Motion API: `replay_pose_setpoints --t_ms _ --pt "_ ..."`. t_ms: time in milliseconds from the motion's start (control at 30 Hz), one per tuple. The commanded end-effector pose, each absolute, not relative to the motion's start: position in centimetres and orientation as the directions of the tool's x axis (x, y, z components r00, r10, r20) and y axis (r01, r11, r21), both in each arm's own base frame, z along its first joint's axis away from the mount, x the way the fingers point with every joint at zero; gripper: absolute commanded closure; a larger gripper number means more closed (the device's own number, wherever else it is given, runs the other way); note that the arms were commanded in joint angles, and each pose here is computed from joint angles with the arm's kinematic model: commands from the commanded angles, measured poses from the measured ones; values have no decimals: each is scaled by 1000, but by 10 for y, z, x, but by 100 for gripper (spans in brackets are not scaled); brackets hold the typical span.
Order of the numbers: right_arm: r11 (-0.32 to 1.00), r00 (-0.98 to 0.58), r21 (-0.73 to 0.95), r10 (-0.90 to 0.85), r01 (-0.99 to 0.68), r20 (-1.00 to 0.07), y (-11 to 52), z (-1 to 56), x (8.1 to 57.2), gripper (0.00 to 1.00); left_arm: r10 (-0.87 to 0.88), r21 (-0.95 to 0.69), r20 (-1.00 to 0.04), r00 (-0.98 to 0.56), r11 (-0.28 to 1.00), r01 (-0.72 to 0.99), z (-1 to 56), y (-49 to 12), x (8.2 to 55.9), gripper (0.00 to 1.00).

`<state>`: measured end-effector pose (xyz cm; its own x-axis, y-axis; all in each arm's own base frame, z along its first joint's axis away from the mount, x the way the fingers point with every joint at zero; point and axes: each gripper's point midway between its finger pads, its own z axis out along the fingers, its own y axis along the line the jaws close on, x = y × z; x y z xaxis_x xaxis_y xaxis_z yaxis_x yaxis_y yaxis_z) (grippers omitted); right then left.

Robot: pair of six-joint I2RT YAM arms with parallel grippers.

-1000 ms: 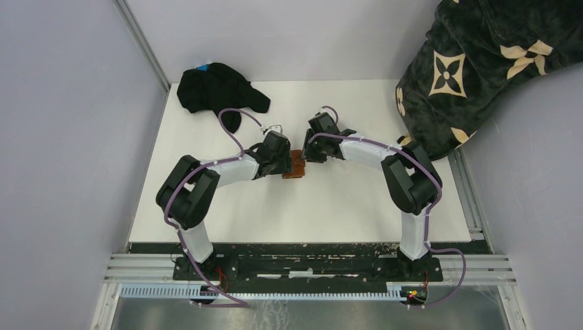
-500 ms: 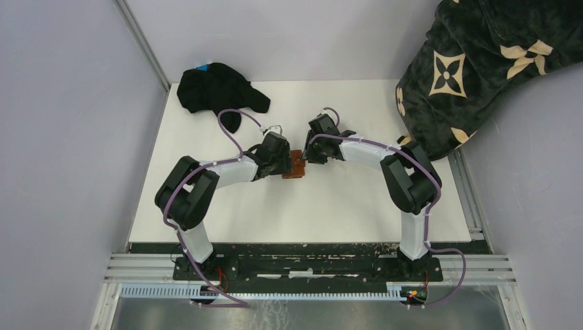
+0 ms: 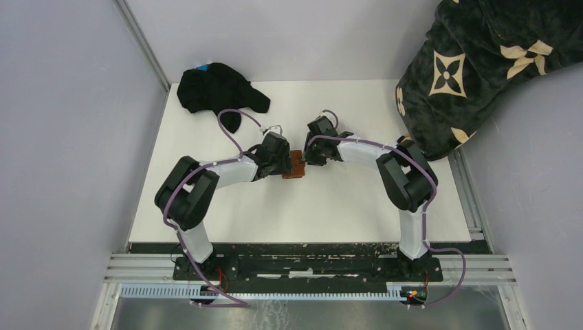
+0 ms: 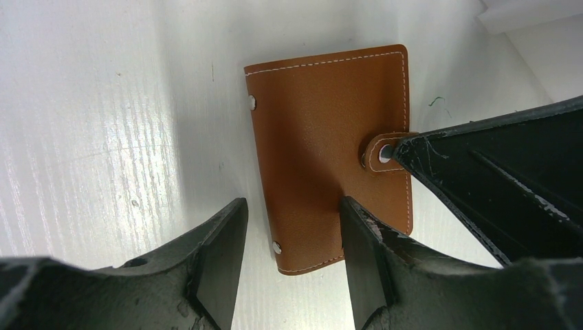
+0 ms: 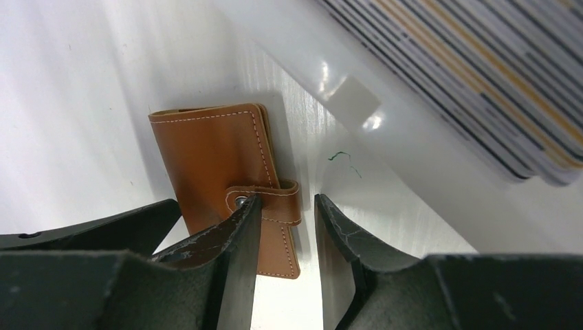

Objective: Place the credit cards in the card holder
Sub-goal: Close the card holder at the center of the board.

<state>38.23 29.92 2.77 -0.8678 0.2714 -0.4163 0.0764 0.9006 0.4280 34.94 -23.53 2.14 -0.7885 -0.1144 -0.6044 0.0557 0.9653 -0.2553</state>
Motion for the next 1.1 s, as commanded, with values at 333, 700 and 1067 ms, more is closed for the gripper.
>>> replay_pose_setpoints --t_ms 333,700,1067 --pt "872 -882 487 268 51 -388 325 27 388 59 23 -103 -439 -898 992 76 -31 -201 302 41" --pt "872 -891 489 239 21 -387 324 29 384 59 12 -91 -438 -899 994 57 -32 -192 304 40" --pt "873 -913 488 178 -25 -366 326 32 378 59 -21 -98 -443 -896 995 25 -31 -182 312 40"
